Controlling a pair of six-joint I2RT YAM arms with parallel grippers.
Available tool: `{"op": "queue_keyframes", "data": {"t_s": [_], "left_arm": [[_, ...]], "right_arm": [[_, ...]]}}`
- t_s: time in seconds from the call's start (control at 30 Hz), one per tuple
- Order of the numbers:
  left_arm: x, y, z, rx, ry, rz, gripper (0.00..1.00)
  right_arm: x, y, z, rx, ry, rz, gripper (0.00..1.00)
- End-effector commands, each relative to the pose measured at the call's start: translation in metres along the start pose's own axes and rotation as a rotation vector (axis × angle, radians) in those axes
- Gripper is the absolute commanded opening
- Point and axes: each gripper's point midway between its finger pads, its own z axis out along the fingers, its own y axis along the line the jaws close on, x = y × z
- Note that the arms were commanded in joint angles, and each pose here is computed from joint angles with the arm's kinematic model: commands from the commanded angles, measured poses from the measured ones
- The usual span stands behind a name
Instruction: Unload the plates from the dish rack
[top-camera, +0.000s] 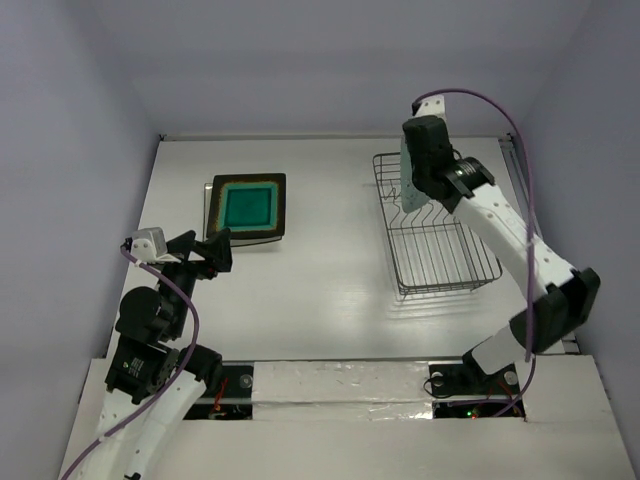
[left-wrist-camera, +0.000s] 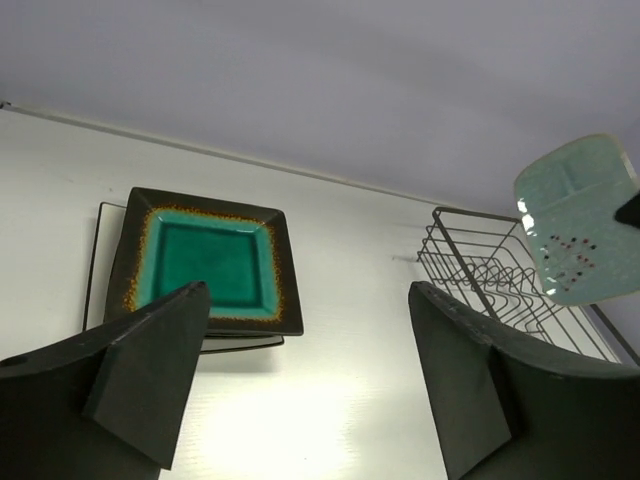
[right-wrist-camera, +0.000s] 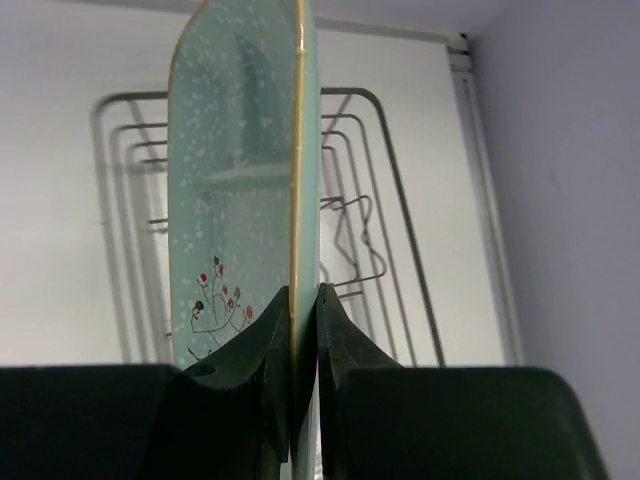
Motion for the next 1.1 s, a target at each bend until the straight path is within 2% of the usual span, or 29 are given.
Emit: {"op": "queue_keyframes", "data": {"t_s": [0.0, 0.03, 0.07, 0.17, 0.27, 0.33, 0.53, 0.77, 1.0, 1.07], "left_arm": [[-0.006, -0.001, 0.003, 0.003, -0.031, -0.008, 0.79], [-0.006, -0.001, 0.004, 0.003, -0.029, -0.007, 0.8], [-0.005, -0.001, 0.004, 0.001, -0.025, -0.007, 0.82], [-0.003, -0.001, 0.005, 0.0, -0.021, -0.006, 0.83], [-0.001, 0.0, 0.006, -0.003, -0.013, -0.005, 0.83], [-0.001, 0.0, 0.006, -0.004, -0.011, -0.005, 0.83], [0.0, 0.0, 0.007, -0.006, -0.007, -0.005, 0.83], [0.0, 0.002, 0.009, -0.016, -0.007, -0.003, 0.83], [0.002, 0.002, 0.01, -0.019, 0.002, 0.001, 0.86], [0.003, 0.002, 0.011, -0.02, 0.005, 0.001, 0.86]], "right_arm": [[-0.053, 0.006, -0.053, -0.175, -0.223, 0.254, 0.0], [-0.053, 0.023, -0.062, -0.264, -0.232, 0.288, 0.0], [-0.039, 0.06, -0.079, -0.454, -0.215, 0.267, 0.0], [-0.028, 0.126, -0.121, -0.785, -0.23, 0.303, 0.0], [0.001, 0.176, -0.143, -0.96, -0.177, 0.306, 0.0], [0.018, 0.201, -0.146, -1.016, -0.135, 0.309, 0.0], [0.053, 0.246, -0.147, -1.091, -0.047, 0.29, 0.0], [0.119, 0.274, -0.125, -1.099, 0.113, 0.251, 0.0], [0.153, 0.286, -0.105, -1.051, 0.176, 0.239, 0.0], [0.162, 0.285, -0.101, -1.028, 0.194, 0.234, 0.07]]}}
